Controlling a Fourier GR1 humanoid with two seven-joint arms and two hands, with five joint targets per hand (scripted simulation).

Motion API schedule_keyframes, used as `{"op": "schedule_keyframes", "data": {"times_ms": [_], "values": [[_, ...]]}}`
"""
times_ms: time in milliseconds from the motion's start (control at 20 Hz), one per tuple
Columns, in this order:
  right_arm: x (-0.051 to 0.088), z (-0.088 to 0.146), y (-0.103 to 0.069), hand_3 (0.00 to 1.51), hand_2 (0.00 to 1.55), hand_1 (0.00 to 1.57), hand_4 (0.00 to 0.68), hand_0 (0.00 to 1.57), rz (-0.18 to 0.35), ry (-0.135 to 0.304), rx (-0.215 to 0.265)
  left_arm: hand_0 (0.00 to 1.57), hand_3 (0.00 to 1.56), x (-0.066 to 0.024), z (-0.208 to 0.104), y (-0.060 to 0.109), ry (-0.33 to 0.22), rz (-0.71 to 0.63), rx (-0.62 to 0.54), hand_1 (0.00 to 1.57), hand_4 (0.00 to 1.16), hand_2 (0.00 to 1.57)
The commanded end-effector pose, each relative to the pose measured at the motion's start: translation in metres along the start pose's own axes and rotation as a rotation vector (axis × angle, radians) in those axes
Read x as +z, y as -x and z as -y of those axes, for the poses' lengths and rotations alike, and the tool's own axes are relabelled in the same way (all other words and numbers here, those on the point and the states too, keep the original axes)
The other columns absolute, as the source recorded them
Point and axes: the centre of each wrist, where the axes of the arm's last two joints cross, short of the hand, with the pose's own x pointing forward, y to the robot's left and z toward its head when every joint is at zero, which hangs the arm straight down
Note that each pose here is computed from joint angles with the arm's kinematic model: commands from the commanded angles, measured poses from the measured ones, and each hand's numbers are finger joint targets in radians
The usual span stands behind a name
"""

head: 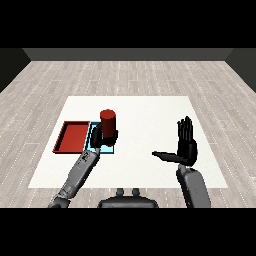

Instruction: Pick the red can and put it in the red box

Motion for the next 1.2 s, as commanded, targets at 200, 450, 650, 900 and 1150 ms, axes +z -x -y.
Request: {"op": "schedule_keyframes", "data": {"times_ms": [200,450,650,900,1150], "values": [[0.022,0.030,0.004,0.00,0.00,0.00,0.000,0.00,-0.040,0.072,0.060,1.57,1.49,-0.0233,-0.097,0.012,-0.175,-0.077,-0.216,1.57,1.13,1.57],[0.023,0.031,0.031,0.00,0.00,0.00,0.000,0.00,-0.067,0.080,0.081,1.57,1.49,-0.0371,-0.150,0.016,-0.291,-0.191,-0.390,1.57,1.14,1.57],[0.007,0.027,0.014,0.00,0.00,0.00,0.000,0.00,-0.079,0.078,0.035,1.57,1.48,-0.0340,-0.227,0.016,-0.385,-0.290,-0.523,1.57,1.06,1.55],[0.023,0.036,0.040,0.00,0.00,0.00,0.000,0.00,-0.069,0.059,0.068,1.57,1.43,-0.0347,-0.238,0.053,-0.423,-0.410,-0.551,1.57,1.02,1.54],[0.012,0.030,0.058,0.00,0.00,0.00,0.000,0.00,-0.067,-0.010,0.127,1.52,1.37,-0.0310,-0.230,0.080,-0.401,-0.538,-0.627,1.52,0.99,1.45]]}}
